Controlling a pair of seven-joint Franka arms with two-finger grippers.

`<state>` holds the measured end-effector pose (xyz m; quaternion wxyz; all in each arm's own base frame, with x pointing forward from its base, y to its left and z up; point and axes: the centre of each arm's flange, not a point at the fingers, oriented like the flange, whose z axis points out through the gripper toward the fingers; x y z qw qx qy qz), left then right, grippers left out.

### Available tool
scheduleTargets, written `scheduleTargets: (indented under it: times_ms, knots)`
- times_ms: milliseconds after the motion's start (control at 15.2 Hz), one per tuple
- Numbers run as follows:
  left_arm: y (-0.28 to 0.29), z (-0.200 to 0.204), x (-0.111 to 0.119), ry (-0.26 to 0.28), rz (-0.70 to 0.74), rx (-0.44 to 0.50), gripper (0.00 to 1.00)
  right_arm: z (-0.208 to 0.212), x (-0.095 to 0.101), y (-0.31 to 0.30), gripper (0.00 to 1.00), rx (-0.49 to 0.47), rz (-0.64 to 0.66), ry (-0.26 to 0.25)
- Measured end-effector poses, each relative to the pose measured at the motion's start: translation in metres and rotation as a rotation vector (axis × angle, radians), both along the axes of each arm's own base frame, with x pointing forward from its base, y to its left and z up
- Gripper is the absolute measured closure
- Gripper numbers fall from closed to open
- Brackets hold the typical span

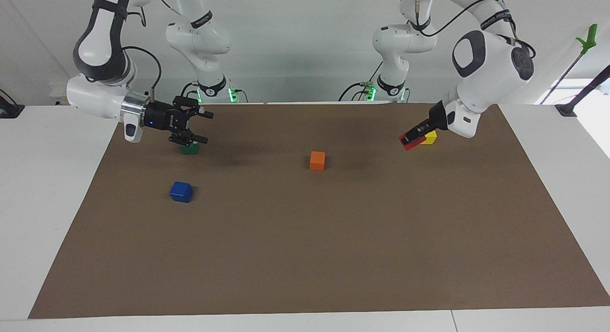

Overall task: Transfer red block to right arm and stack on blue block
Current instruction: 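Lift the red cube with the left gripper while the right gripper approaches, then close the right gripper on the red cube beside the left gripper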

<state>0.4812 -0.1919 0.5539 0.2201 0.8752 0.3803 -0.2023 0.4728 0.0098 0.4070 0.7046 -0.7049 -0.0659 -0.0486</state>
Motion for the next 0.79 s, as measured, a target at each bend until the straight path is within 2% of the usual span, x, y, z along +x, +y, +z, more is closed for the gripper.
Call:
scheduleTargets:
  times_ms: [197,263,460,592,789]
  knots:
    - [-0.049,0.013,-0.016,0.145,0.143,-0.166,0.45,-0.033,-0.021,0.027,0.00,0.221,0.046,0.040]
    - [-0.063,0.014,-0.019,0.174,0.192,-0.192,0.45,-0.045,-0.025,0.037,0.00,0.283,0.063,0.050]
    - [-0.127,0.006,-0.039,0.183,0.388,-0.228,0.45,-0.074,-0.034,0.084,0.00,0.456,0.073,0.047]
    - [-0.172,-0.001,-0.067,0.178,0.496,-0.243,0.45,-0.086,-0.041,0.117,0.00,0.495,0.092,0.052]
    - [-0.209,-0.013,-0.106,0.198,0.530,-0.238,0.45,-0.095,-0.051,0.139,0.00,0.569,0.124,0.085]
